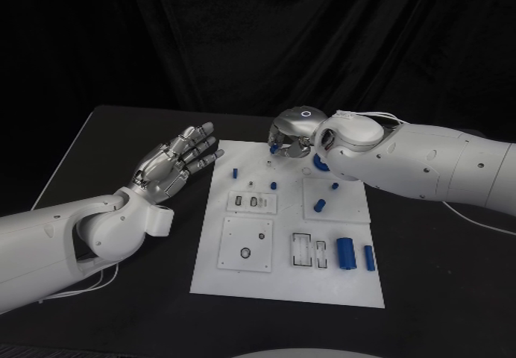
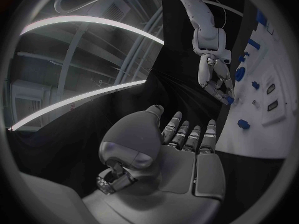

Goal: Assemble the parts on the task board

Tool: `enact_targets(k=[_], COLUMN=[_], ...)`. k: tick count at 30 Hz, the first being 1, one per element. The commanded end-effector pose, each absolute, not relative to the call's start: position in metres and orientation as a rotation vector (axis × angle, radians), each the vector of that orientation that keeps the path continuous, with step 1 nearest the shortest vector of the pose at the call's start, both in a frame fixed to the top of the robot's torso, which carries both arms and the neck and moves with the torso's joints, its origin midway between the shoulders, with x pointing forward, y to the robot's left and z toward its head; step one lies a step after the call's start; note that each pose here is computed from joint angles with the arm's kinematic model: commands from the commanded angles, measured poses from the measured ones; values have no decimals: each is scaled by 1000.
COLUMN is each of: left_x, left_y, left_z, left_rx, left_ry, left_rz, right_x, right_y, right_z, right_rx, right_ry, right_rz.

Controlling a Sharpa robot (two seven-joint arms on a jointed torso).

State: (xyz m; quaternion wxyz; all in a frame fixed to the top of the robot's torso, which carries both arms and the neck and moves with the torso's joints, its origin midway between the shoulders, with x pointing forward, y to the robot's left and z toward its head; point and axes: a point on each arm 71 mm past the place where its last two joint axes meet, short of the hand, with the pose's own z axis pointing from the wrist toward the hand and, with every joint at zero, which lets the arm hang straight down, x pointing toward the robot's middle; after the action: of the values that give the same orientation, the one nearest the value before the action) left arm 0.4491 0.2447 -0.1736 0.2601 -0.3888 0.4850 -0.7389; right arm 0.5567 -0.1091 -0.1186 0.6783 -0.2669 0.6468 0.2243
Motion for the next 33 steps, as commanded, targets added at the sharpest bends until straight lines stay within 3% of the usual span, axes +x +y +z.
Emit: enact_targets(k=[1, 33], left_x=[449, 449], left_y=[245, 249], left_z=[-168, -169], left_rx=[-1014, -1025], left_ry=[1242, 1261], left_rz=[-2053, -2039], right_x=[556, 563], right_y=[-109, -116], right_z=[-121, -122], right_rx=[-595, -550], right_ry=[1464, 1503], right_rz=[507, 440])
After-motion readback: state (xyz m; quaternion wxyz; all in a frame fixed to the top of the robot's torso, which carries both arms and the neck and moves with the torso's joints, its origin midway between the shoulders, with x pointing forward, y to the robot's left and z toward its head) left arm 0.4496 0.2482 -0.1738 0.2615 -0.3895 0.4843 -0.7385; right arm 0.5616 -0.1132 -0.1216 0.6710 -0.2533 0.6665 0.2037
